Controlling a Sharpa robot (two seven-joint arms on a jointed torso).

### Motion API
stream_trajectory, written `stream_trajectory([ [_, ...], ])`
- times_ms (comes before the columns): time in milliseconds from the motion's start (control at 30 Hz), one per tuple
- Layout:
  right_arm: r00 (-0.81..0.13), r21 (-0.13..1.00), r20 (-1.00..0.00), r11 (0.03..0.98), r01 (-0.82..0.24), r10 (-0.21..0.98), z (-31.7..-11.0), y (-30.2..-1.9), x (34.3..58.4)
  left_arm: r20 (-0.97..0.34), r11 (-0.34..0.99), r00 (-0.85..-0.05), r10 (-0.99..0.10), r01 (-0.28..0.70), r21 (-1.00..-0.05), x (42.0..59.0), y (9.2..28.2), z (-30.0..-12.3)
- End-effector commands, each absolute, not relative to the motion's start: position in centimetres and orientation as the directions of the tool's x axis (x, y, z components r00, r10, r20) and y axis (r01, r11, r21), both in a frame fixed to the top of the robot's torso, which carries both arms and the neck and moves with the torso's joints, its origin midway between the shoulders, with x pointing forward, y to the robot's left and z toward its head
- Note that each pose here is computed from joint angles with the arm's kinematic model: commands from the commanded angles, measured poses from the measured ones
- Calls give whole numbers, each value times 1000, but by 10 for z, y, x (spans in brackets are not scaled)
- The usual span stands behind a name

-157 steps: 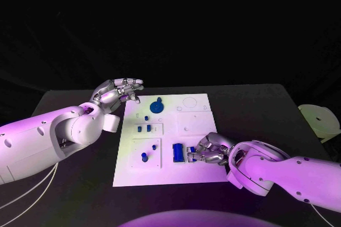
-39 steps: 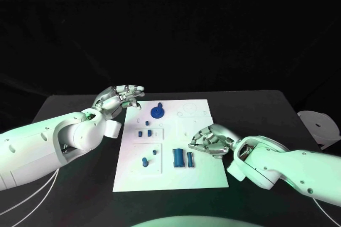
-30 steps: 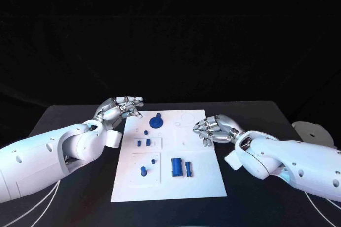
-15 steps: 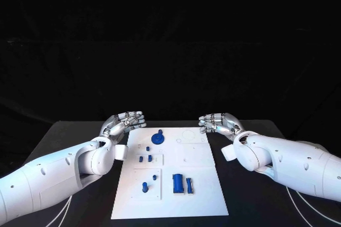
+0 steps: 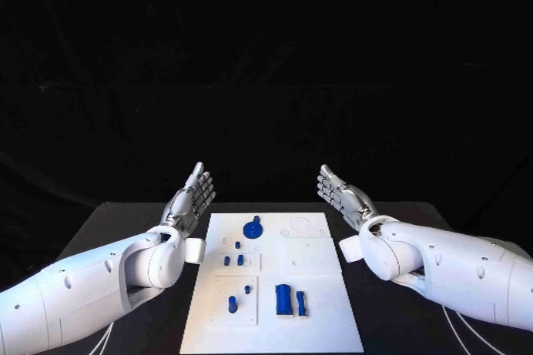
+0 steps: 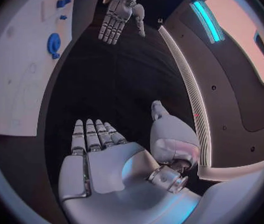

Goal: Assemble the parts on the task board

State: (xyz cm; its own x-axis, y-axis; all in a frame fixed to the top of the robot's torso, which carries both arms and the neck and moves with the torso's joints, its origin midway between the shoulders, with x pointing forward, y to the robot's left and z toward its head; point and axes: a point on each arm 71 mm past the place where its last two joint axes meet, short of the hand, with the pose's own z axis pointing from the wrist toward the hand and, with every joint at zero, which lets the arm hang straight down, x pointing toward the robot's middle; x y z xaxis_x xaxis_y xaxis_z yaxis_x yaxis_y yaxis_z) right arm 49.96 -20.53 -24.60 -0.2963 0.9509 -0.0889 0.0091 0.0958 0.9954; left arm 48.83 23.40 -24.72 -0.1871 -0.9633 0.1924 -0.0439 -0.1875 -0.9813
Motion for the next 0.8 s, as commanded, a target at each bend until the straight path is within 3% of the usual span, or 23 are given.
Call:
stream_trajectory([
  [33,-163,998,-58,58,-7,985,-240,-205,490,115,-114,-106,-988,-21,-993,484,225,-241],
  [367,-30,1000,5,-5,-1,1000,-226,-193,465,25,-24,-30,-999,-4,-1000,465,197,-227],
  [800,-17,1000,10,-10,1,1000,-224,-192,462,10,-10,-17,-1000,-1,-1000,462,192,-224],
])
